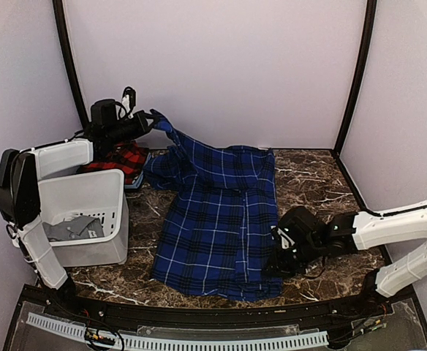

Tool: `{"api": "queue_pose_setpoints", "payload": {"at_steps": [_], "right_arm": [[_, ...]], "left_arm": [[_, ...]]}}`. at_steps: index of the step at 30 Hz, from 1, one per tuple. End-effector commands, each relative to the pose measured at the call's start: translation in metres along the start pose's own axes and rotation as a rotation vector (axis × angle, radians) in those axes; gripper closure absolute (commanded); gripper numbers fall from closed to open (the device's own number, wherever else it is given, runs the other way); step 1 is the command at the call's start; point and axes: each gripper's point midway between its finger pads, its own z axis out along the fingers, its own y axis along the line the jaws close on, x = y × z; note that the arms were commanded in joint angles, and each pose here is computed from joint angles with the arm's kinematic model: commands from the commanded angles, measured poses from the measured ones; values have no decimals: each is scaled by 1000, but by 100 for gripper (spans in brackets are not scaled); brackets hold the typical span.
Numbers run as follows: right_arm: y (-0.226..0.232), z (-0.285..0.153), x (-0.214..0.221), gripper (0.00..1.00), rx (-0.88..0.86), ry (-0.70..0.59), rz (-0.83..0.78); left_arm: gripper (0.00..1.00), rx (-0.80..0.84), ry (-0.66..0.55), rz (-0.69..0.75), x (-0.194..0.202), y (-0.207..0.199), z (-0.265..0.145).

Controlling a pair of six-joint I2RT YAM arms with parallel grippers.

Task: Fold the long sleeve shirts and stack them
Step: Fold the sleeve of the 1/3-folded shirt.

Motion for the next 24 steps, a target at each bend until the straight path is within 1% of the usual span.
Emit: {"api": "queue_pose_setpoints", "payload": {"at_steps": [1,4,8,12,18,21,24], "right_arm": [[35,-25,-19,81,-38,-76,-91],[43,-24,-27,77,-4,-87,-140],[55,-6,-32,77,17,-70,-187],[69,15,-22,78,12,-25,-233],[63,42,-2,79,18,58,-238],[69,36,-6,80,7,39,-236],[83,16,-20,79,-7,-23,-240]], "left_arm": [[100,-25,-45,32,-16,-8,-16],[100,-34,-44,36,-17,-8,-17],[100,-23,-29,52,-18,-11,-16],[100,18,-5,70,-15,-19,-15],[100,95,55,96,-3,-36,-13],[100,167,104,111,9,-52,-12],[100,256,159,144,24,-75,-12]]}}
